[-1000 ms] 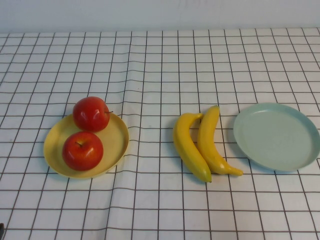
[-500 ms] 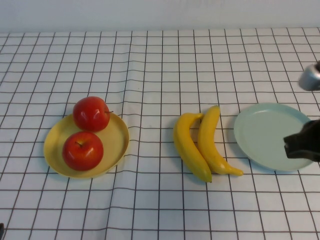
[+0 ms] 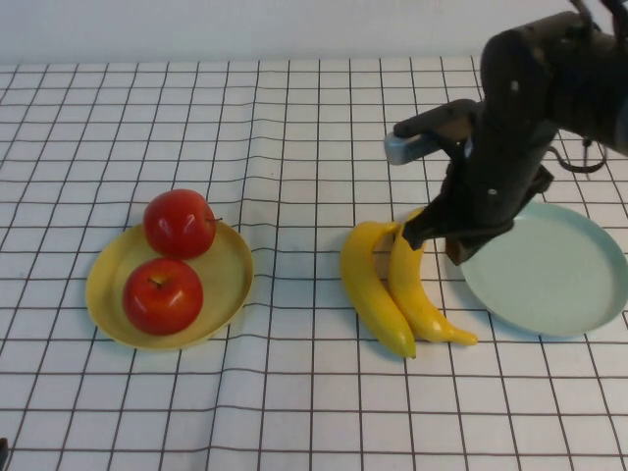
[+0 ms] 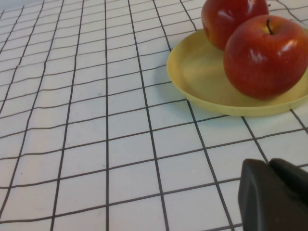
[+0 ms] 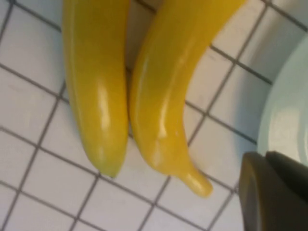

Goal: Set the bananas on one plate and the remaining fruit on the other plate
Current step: Put another type of fruit in the right plate

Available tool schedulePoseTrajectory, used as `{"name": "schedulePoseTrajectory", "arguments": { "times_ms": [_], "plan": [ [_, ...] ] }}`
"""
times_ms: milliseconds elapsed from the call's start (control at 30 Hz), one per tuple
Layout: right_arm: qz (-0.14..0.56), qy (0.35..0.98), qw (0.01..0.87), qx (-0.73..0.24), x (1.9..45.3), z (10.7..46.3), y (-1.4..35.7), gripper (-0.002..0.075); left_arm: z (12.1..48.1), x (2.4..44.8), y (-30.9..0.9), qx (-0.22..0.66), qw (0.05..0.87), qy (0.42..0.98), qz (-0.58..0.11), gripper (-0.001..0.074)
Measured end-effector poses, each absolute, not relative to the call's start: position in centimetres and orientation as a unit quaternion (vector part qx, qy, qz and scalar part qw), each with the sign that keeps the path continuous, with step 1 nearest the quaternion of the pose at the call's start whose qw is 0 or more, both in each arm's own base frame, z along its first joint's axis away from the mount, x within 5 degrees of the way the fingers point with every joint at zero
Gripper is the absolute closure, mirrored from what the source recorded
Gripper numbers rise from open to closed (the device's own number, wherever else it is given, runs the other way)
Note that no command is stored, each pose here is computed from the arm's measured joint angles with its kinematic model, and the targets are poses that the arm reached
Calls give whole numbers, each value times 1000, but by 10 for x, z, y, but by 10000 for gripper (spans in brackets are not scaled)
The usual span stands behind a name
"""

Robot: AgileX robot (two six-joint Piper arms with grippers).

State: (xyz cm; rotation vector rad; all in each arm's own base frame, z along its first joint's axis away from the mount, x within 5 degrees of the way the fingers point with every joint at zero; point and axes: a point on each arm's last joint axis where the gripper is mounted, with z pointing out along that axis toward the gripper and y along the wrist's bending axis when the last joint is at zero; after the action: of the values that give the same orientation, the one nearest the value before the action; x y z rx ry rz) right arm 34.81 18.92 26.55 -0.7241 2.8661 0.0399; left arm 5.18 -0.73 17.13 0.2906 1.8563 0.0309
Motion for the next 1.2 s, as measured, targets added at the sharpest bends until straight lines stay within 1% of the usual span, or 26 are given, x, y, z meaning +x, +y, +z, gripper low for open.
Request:
{"name": "schedulePoseTrajectory", "arguments": {
  "times_ms": [67,100,167,200,267,333,367,433,467,533,633,700,800,833,933,1000,1133,1200],
  "plan": [
    [30,966,92,-241,361,259,200,725,171,52,-7,125,590,798,13,738],
    [39,966,91,-239,365,257,204,702,171,52,-7,125,590,798,13,738],
    [53,966,90,-236,373,252,211,631,171,52,-7,125,590,798,13,738],
    [57,966,88,-235,375,250,214,575,171,52,-7,125,590,798,13,738],
    [66,966,87,-233,379,243,219,433,171,52,-7,125,590,798,13,738],
    [71,967,89,-229,383,236,222,307,171,52,-7,125,590,798,13,738],
    [74,968,90,-223,385,232,223,253,171,52,-7,125,590,798,13,738],
    [75,970,86,-216,387,224,225,200,171,52,-7,125,590,798,13,738],
    [74,971,82,-213,388,219,225,190,171,52,-7,125,590,798,13,738],
    [72,972,73,-209,390,211,226,196,171,52,-7,125,590,798,13,738],
    [70,974,61,-207,392,199,228,230,171,52,-7,125,590,798,13,738],
    [68,974,56,-207,393,194,228,278,171,52,-7,125,590,798,13,738],
    [69,975,55,-206,393,193,228,407,171,52,-7,125,590,798,13,738],
    [70,974,57,-206,394,194,229,409,171,52,-7,125,590,798,13,738],
    [73,974,71,-203,394,209,224,407,171,52,-7,125,590,798,13,738],
    [75,974,81,-196,392,229,215,407,171,52,-7,125,590,798,13,738],
    [78,976,110,-170,386,271,183,407,171,52,-7,125,590,798,13,738],
    [72,979,118,-153,382,282,162,407,171,52,-7,125,590,798,13,738]
  ]
}}
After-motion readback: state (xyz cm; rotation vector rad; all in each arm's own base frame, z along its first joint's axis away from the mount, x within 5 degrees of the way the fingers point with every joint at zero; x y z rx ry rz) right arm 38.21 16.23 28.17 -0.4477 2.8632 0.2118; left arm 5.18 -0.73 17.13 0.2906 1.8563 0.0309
